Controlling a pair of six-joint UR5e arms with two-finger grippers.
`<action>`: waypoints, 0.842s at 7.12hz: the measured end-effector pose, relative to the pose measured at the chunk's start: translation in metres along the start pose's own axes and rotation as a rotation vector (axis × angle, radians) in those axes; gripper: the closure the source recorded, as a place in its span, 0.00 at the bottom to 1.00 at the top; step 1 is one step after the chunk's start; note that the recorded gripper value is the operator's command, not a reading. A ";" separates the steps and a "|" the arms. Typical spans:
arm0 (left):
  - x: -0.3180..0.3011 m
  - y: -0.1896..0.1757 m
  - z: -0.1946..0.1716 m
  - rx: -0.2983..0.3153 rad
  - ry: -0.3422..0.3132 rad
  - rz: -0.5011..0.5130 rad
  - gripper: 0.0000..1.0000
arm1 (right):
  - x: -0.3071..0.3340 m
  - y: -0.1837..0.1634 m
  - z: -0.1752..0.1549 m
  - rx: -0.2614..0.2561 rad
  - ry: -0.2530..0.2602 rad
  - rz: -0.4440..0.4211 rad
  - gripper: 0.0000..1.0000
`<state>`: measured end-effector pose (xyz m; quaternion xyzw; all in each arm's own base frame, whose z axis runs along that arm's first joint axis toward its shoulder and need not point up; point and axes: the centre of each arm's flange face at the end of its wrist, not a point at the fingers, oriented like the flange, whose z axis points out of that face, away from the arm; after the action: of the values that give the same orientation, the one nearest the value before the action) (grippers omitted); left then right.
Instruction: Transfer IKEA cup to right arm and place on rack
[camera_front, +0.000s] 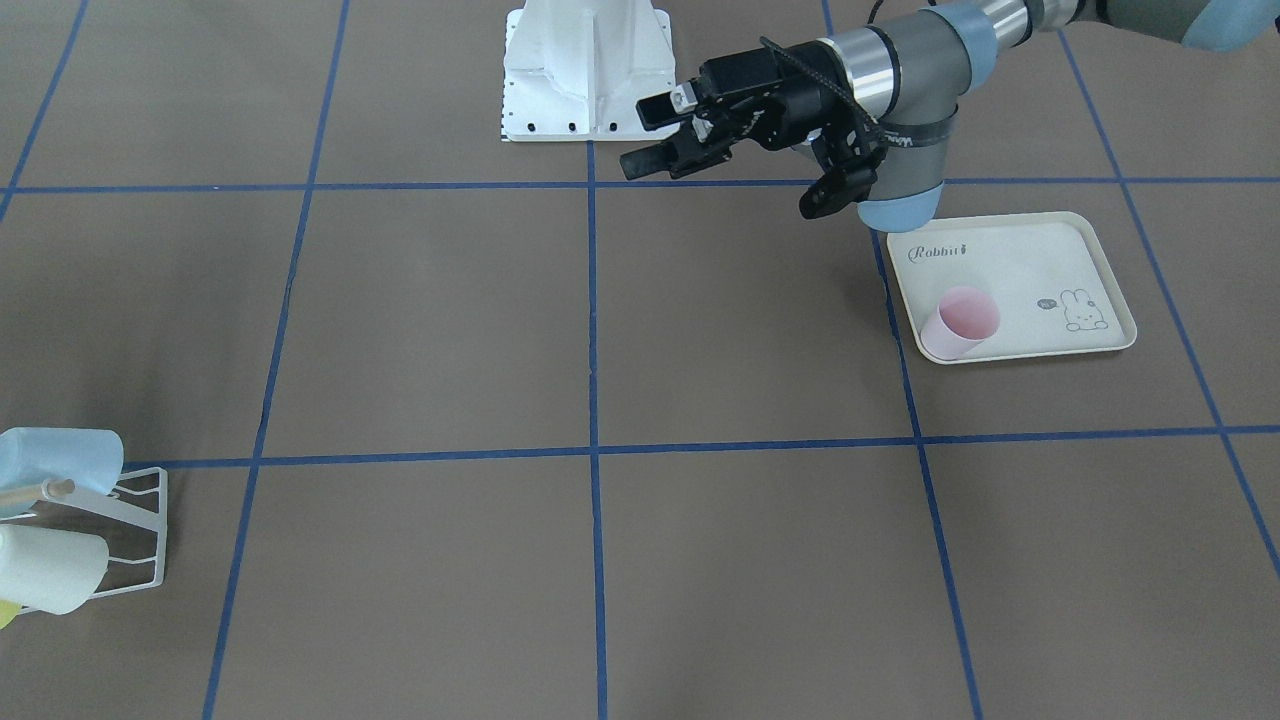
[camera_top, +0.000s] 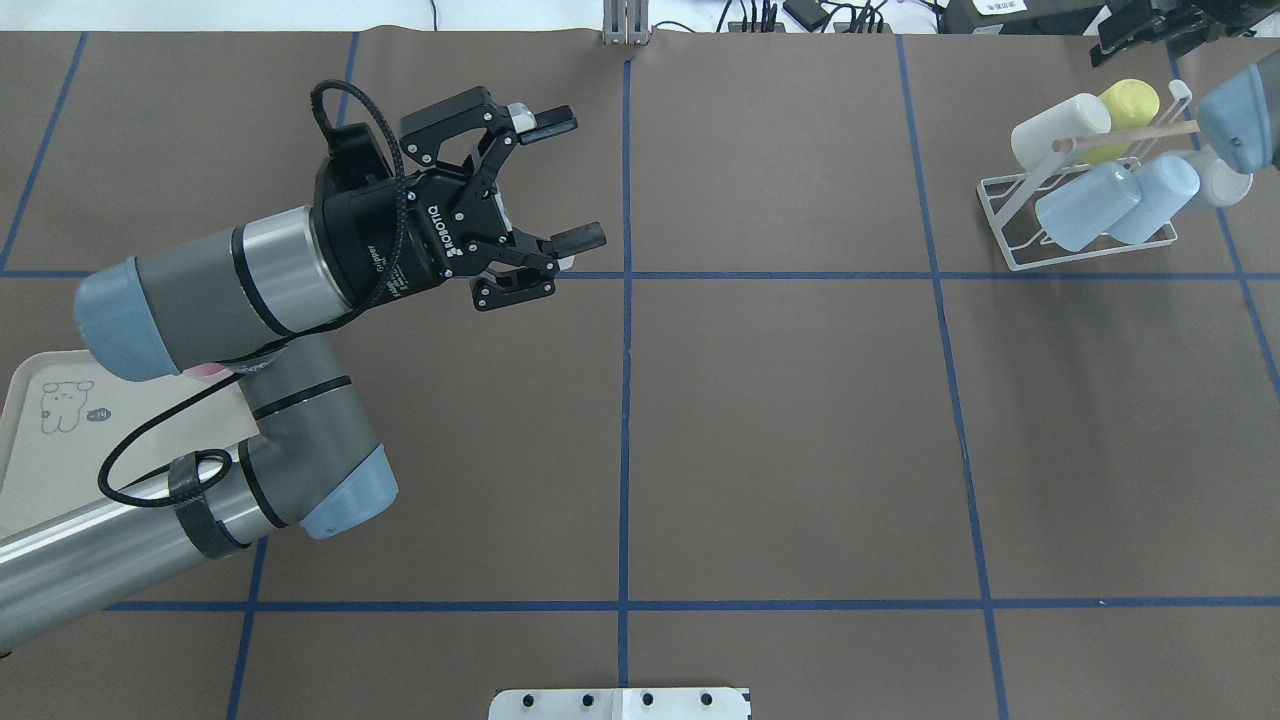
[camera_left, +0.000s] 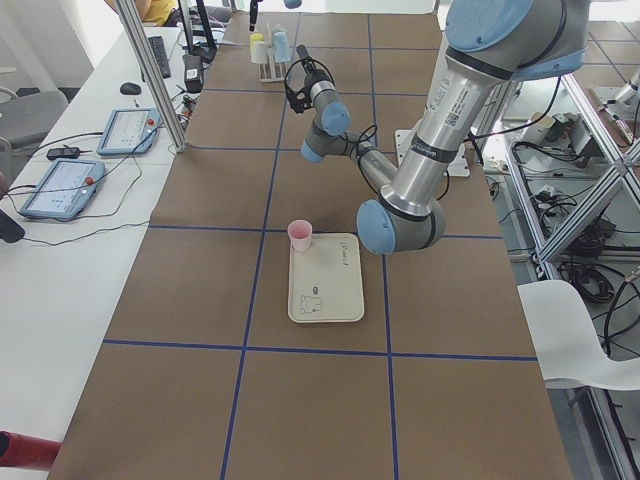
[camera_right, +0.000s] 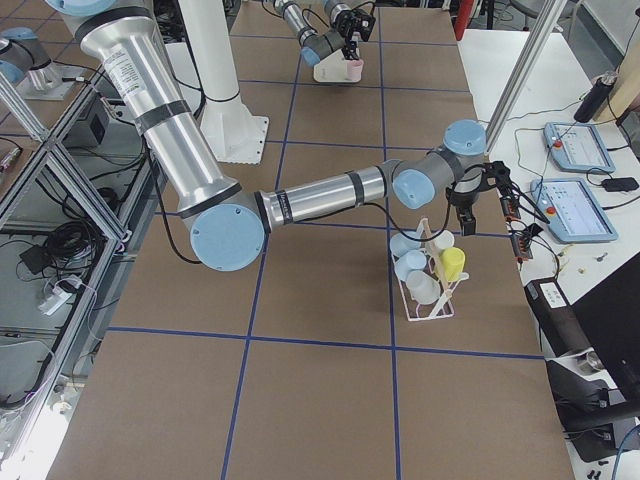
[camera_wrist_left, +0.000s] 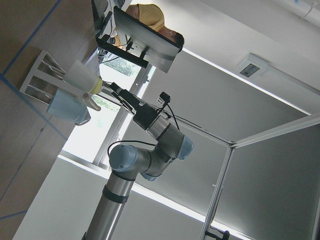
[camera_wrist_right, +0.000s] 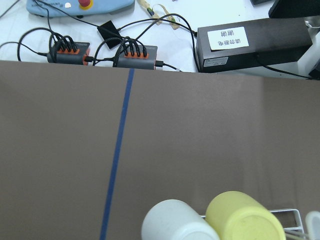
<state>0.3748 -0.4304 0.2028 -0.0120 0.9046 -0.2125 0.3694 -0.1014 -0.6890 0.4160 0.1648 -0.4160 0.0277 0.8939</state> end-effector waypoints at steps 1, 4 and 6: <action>-0.013 -0.018 -0.028 0.031 -0.094 0.157 0.04 | -0.014 0.013 -0.017 0.023 -0.026 0.052 0.00; -0.015 -0.105 -0.137 0.156 -0.420 0.519 0.06 | -0.050 0.065 -0.031 0.031 -0.074 0.157 0.00; -0.021 -0.149 -0.218 0.227 -0.696 0.740 0.06 | -0.056 0.083 -0.024 0.025 -0.065 0.170 0.00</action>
<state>0.2229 -0.4807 0.4142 0.2787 0.6434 -0.1478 0.6975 -0.1360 -0.5980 0.3823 0.1411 -0.4570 0.1031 0.8721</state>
